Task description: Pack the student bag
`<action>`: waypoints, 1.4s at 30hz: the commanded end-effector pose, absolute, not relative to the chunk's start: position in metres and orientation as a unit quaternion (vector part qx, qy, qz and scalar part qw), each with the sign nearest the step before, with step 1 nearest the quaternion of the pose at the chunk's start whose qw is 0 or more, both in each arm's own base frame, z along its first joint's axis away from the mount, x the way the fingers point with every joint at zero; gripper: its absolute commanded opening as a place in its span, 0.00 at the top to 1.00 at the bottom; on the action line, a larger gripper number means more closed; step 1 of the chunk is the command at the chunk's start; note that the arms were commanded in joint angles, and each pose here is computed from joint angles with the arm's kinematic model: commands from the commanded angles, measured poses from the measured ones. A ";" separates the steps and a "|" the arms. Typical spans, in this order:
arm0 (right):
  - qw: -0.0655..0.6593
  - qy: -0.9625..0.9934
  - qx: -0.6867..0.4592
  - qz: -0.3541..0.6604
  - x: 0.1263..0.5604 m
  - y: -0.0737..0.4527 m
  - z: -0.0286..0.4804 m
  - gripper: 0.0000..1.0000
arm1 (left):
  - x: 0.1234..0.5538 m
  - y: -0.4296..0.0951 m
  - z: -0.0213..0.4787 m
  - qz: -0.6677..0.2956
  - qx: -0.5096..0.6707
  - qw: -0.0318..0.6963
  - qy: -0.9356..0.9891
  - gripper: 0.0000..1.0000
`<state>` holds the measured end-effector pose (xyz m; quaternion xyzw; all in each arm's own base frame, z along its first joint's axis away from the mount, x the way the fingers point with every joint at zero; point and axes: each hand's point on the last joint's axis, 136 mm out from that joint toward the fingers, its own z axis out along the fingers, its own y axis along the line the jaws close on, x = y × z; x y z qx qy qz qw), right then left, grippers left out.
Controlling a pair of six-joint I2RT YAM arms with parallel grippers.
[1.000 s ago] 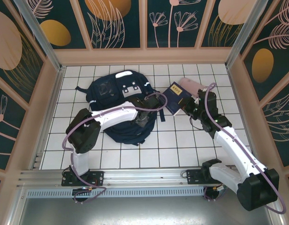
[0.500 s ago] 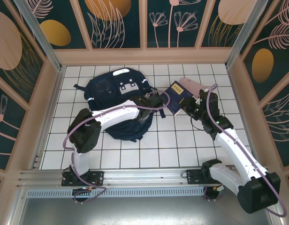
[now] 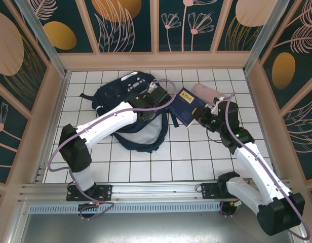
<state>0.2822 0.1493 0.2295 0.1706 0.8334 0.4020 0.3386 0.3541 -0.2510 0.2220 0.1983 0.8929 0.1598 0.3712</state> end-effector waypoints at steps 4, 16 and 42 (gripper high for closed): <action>0.320 0.816 0.167 0.452 0.266 0.159 0.237 1.00 | 0.378 -0.253 0.312 0.129 0.096 0.506 0.848 1.00; 0.249 0.790 0.103 0.551 0.254 0.240 0.241 1.00 | 0.377 -0.260 0.341 0.077 0.081 0.537 0.836 1.00; 0.357 0.758 0.230 0.494 0.412 0.340 0.164 1.00 | 0.364 -0.271 0.351 -0.013 0.083 0.546 0.834 1.00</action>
